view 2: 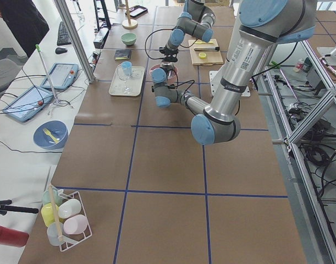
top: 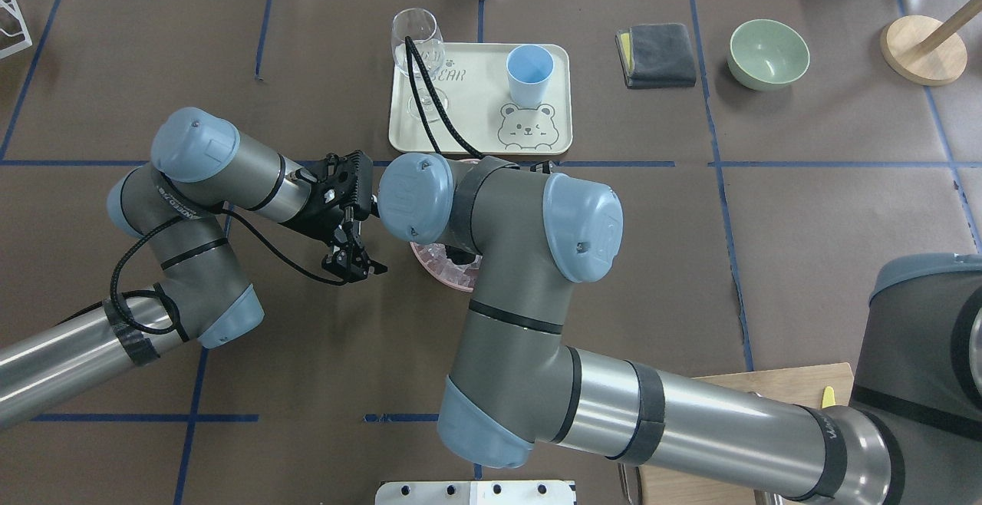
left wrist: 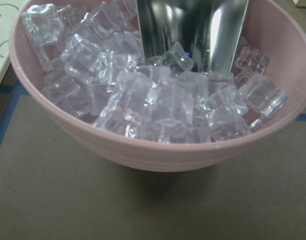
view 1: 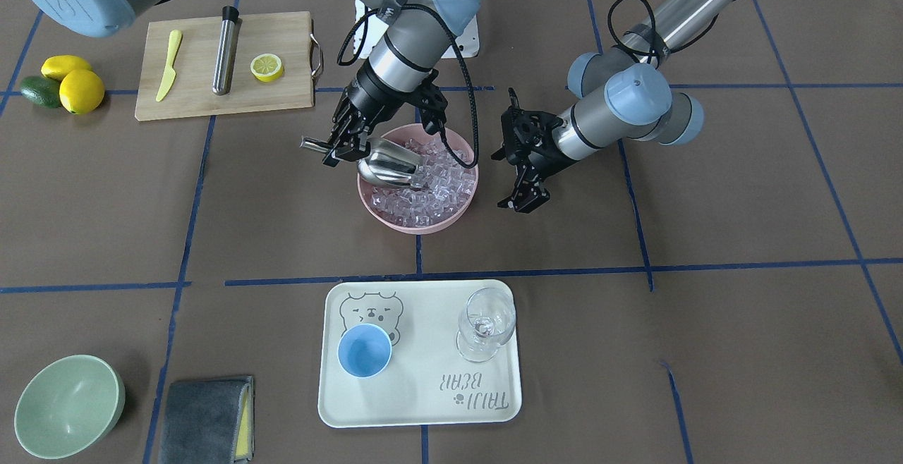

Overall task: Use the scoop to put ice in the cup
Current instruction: 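Drag the scoop through the ice and lift it full with the right gripper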

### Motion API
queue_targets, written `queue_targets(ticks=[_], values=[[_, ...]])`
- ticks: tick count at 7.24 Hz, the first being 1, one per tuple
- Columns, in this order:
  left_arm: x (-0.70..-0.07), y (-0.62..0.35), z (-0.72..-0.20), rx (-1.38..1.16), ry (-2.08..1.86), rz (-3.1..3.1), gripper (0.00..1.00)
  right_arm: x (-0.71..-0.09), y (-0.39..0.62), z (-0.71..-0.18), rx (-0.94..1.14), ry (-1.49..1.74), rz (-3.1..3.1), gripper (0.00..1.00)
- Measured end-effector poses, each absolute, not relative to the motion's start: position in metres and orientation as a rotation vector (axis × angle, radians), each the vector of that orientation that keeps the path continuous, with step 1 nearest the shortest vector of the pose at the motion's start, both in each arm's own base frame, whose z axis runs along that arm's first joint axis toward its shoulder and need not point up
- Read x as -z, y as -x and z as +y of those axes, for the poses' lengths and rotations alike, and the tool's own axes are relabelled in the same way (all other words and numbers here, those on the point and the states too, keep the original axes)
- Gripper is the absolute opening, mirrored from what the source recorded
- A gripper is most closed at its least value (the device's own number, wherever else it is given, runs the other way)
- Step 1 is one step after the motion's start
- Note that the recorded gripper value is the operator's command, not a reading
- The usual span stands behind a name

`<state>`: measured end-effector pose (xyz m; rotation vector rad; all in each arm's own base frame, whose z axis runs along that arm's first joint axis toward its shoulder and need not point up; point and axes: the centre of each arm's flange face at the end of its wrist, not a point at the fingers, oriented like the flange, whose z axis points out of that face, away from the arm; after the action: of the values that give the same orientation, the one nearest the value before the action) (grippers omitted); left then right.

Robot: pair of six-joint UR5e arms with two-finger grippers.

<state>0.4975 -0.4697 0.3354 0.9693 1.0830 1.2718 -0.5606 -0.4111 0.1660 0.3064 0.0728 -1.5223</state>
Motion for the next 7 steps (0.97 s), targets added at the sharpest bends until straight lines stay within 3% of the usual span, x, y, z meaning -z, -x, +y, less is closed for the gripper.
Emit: queue_targets(ticks=[7], values=[[-0.337,-0.483,-0.483,-1.252,-0.983,1.063,1.0,-0.223,0.523,-0.423,1.437,-0.576,-0.183,0.0]])
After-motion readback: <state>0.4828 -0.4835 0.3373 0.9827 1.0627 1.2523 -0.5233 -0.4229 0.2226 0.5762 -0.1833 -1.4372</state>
